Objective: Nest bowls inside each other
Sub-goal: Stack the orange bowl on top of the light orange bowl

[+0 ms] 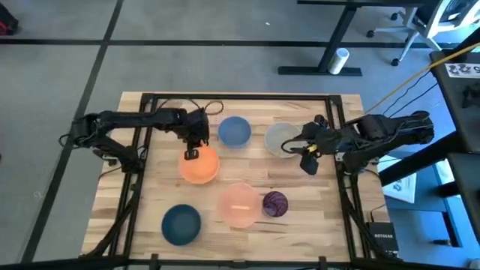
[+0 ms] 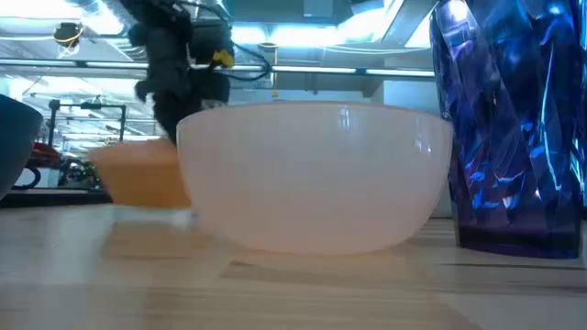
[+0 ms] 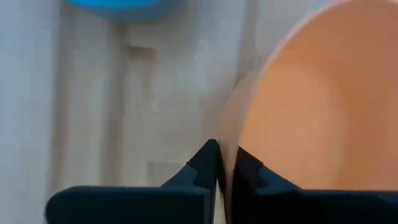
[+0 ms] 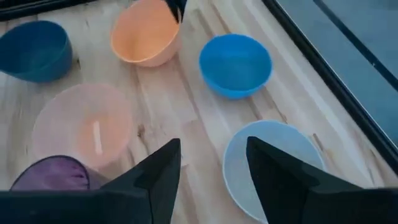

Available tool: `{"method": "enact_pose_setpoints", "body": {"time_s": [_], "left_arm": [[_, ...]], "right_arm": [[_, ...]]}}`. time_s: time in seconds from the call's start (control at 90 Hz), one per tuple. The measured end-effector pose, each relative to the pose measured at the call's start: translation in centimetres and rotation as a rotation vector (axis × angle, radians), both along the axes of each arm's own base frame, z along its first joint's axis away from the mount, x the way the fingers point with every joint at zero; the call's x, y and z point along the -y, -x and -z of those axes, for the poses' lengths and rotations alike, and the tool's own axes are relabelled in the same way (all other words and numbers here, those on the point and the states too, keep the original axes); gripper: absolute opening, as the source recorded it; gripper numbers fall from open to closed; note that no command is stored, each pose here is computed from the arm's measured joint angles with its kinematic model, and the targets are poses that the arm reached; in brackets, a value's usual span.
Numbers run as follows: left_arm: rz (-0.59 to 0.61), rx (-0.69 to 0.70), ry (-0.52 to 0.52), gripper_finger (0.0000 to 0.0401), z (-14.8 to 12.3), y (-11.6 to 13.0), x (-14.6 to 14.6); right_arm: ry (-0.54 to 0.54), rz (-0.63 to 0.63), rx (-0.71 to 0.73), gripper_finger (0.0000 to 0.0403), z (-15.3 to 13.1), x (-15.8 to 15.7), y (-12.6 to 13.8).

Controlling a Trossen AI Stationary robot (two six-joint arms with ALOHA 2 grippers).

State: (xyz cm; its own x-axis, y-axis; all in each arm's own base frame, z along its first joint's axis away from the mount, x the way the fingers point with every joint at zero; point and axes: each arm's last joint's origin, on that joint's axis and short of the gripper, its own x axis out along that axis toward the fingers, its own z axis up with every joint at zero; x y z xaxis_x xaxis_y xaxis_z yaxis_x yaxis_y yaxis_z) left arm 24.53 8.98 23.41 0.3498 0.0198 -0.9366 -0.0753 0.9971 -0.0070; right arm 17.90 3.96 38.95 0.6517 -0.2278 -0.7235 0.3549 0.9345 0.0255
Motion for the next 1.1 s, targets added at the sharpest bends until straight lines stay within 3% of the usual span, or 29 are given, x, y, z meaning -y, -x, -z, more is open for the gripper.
{"method": "enact_pose_setpoints", "body": {"time_s": [0.211, 0.344, 0.733, 0.933, 1.1], "left_arm": [[0.052, 0.146, 0.032, 0.0001, -6.1, -2.0, 1.6], [0.084, 0.200, 0.067, 0.0001, -7.8, -3.6, 3.6], [0.242, 0.207, 0.214, 0.0001, -6.7, -11.2, 8.6], [0.289, 0.227, 0.256, 0.0000, -4.8, -13.4, 10.6], [0.305, 0.166, 0.270, 0.0000, -2.7, -14.2, 11.0]], "right_arm": [[0.031, 0.088, -0.029, 0.0170, -0.2, 0.9, 2.4], [0.018, 0.091, 0.006, 0.0170, -0.2, 1.2, 3.5], [-0.001, 0.103, 0.029, 0.0170, 0.6, 1.8, 5.5], [-0.008, 0.103, 0.049, 0.0170, 0.5, 2.0, 6.2], [-0.033, 0.083, 0.044, 0.0170, 0.5, 1.9, 6.3]]}}
